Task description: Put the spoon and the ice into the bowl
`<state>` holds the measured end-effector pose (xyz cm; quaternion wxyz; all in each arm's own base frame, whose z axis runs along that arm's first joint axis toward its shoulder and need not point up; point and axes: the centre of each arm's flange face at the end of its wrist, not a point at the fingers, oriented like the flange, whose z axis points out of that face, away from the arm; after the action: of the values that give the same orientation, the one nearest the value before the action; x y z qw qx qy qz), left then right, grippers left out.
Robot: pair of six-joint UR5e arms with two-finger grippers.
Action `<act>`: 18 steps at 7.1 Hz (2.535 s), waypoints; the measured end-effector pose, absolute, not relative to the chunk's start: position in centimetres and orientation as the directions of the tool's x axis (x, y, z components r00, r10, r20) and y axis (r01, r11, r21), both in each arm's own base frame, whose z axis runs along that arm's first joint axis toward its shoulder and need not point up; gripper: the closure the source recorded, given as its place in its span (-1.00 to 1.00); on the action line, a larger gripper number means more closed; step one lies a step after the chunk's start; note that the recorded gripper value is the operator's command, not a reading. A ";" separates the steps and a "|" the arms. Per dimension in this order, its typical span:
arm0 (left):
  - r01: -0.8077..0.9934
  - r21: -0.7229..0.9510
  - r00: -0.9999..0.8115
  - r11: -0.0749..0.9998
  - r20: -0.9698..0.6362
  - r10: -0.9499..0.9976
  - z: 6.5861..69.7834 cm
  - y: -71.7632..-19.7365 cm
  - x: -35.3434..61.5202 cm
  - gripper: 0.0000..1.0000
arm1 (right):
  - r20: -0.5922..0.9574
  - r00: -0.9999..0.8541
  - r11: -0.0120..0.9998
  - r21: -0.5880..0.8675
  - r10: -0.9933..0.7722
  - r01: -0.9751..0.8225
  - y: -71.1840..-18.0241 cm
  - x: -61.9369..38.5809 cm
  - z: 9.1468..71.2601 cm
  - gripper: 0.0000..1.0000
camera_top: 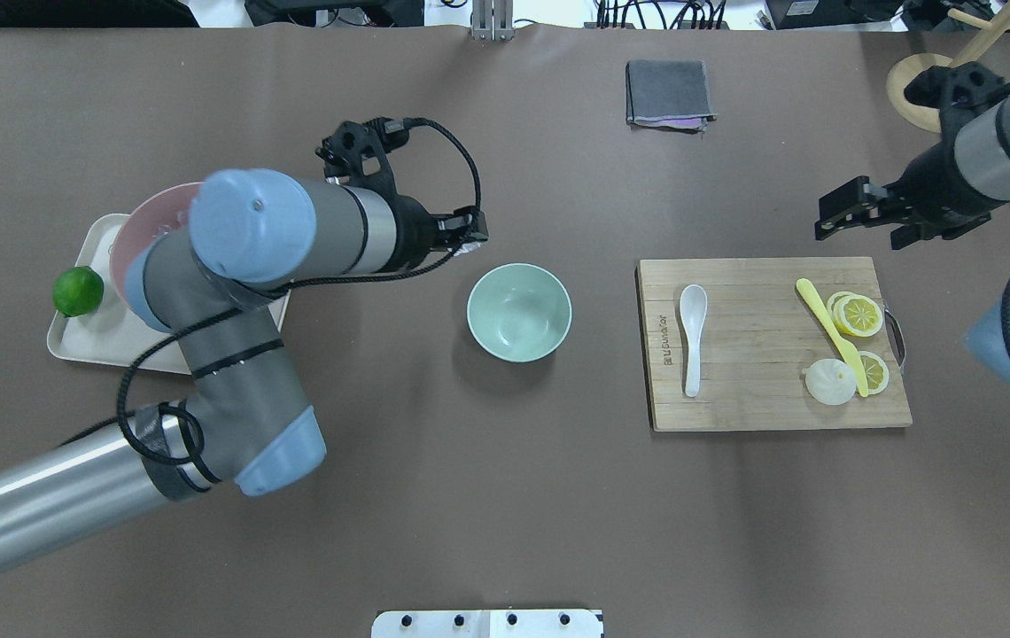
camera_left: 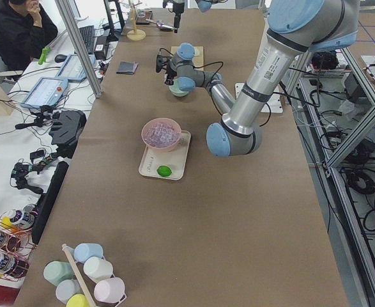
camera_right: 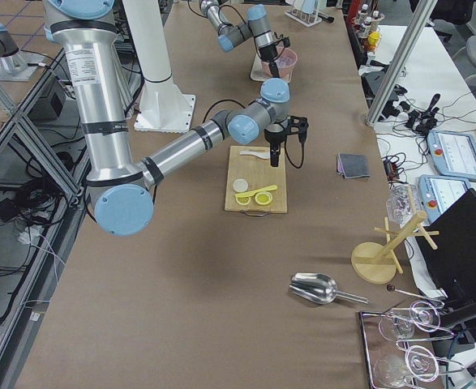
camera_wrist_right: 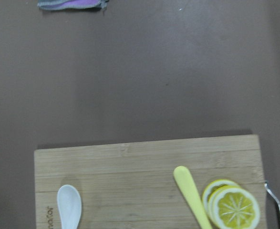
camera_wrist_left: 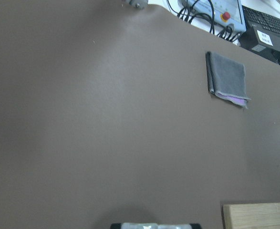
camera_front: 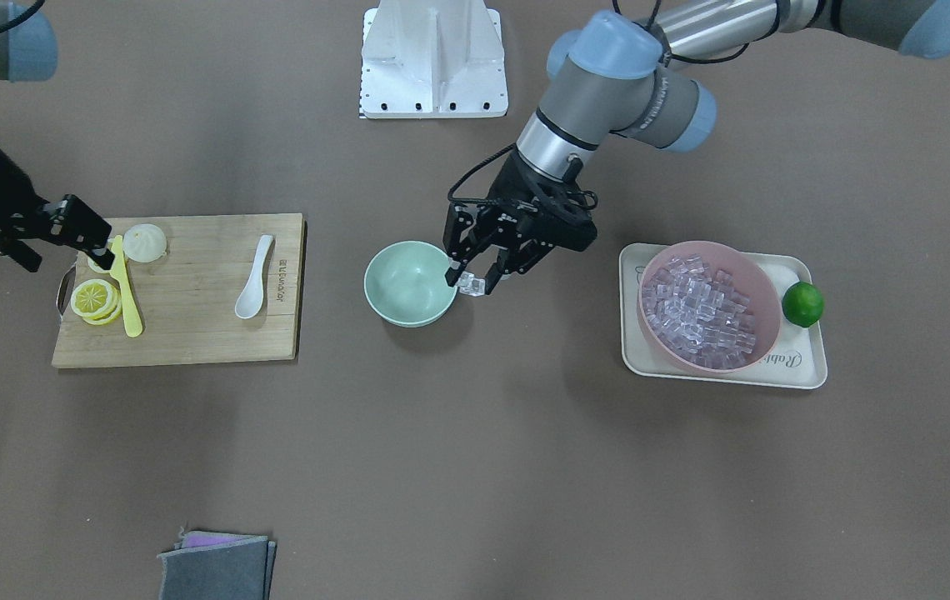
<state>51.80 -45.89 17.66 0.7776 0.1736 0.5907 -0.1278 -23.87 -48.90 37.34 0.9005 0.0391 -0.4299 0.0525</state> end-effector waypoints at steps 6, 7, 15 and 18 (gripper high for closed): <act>0.437 0.122 0.316 0.891 -0.948 -0.025 17.4 -43.3 60.6 -0.94 | 0.765 0.644 0.997 0.039 0.014 -0.068 -44.2 -35.6 34.1 -1.00; 0.432 0.124 0.322 0.893 -0.947 -0.024 17.5 -43.2 61.0 -0.96 | 0.764 0.645 0.997 0.040 0.010 -0.063 -43.7 -36.6 33.9 -0.99; 0.367 0.247 0.399 0.897 -0.913 0.089 12.1 -51.2 43.4 -0.96 | 0.727 0.686 0.997 0.051 -0.001 -0.053 -44.0 -42.8 35.6 -0.64; 0.374 0.271 0.423 0.887 -0.901 0.097 12.8 -53.4 40.4 -0.96 | 0.718 0.696 0.998 0.049 -0.007 -0.041 -43.6 -43.8 36.6 -0.38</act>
<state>40.42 -53.37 12.77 0.8137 0.2219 0.5305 -0.0851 -43.84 -43.56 36.64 0.9203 0.0304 -0.3900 0.0092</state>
